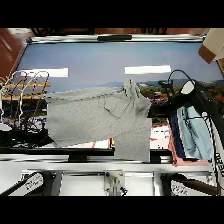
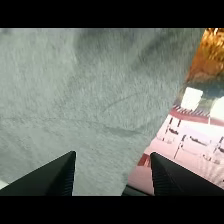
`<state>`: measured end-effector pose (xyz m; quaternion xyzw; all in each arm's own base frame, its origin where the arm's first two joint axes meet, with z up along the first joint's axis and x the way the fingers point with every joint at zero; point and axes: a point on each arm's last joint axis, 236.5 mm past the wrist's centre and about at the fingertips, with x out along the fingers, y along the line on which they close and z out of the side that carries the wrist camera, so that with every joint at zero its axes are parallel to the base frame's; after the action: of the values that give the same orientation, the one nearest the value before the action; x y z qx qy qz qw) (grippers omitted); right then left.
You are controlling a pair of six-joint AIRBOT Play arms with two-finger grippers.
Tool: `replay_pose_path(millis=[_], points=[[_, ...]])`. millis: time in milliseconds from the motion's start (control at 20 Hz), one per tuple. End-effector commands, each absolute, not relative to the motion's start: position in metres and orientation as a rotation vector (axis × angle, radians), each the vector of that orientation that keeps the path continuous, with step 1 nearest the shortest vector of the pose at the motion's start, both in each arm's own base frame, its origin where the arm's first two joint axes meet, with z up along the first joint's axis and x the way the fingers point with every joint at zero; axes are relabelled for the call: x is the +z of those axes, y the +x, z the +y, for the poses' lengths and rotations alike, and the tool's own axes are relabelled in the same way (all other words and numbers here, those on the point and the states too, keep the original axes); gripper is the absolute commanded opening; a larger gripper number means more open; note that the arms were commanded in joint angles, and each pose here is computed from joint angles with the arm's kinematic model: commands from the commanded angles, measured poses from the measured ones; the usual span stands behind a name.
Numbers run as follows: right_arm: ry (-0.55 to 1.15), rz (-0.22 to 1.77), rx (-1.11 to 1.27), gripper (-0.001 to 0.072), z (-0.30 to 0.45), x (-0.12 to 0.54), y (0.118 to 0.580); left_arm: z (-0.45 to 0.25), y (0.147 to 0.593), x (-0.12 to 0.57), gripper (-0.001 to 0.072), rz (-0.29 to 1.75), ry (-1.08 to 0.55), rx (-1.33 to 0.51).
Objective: Fold the shirts.
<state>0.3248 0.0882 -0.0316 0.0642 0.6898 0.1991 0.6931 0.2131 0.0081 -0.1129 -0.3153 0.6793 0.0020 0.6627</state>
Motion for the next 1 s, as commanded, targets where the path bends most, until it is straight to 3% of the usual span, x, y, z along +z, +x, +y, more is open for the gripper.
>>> replay_pose_path(millis=[0, 450, 550, 750, 800, 900, 950], points=[[0.16, 1.632, 0.361, 0.0568, 0.076, -0.068, 0.298, 0.011, 0.216, -0.114, 0.0035, 1.522, -0.702, 0.01], [0.259, 1.667, 0.336, 0.0566, 0.087, -0.106, 0.3, 0.013, 0.218, -0.114, 0.0034, 1.508, -0.682, 0.003], [0.265, 1.611, 0.301, 0.0427, 0.084, -0.109, 0.315, 0.013, 0.22, -0.115, 0.0034, 1.5, -0.684, 0.007], [0.333, 1.585, 0.349, 0.0425, 0.1, -0.102, 0.32, 0.01, 0.236, -0.11, 0.0034, 1.434, -0.72, -0.006], [0.326, 1.592, 0.365, 0.0375, 0.101, -0.102, 0.317, 0.01, 0.238, -0.109, 0.0034, 1.429, -0.722, -0.009], [0.323, 1.607, 0.374, 0.0191, 0.102, -0.101, 0.313, 0.01, 0.24, -0.106, 0.0034, 1.427, -0.721, -0.013], [0.321, 1.611, 0.385, 0.0066, 0.103, -0.101, 0.311, 0.011, 0.242, -0.104, 0.0033, 1.42, -0.72, -0.015]])
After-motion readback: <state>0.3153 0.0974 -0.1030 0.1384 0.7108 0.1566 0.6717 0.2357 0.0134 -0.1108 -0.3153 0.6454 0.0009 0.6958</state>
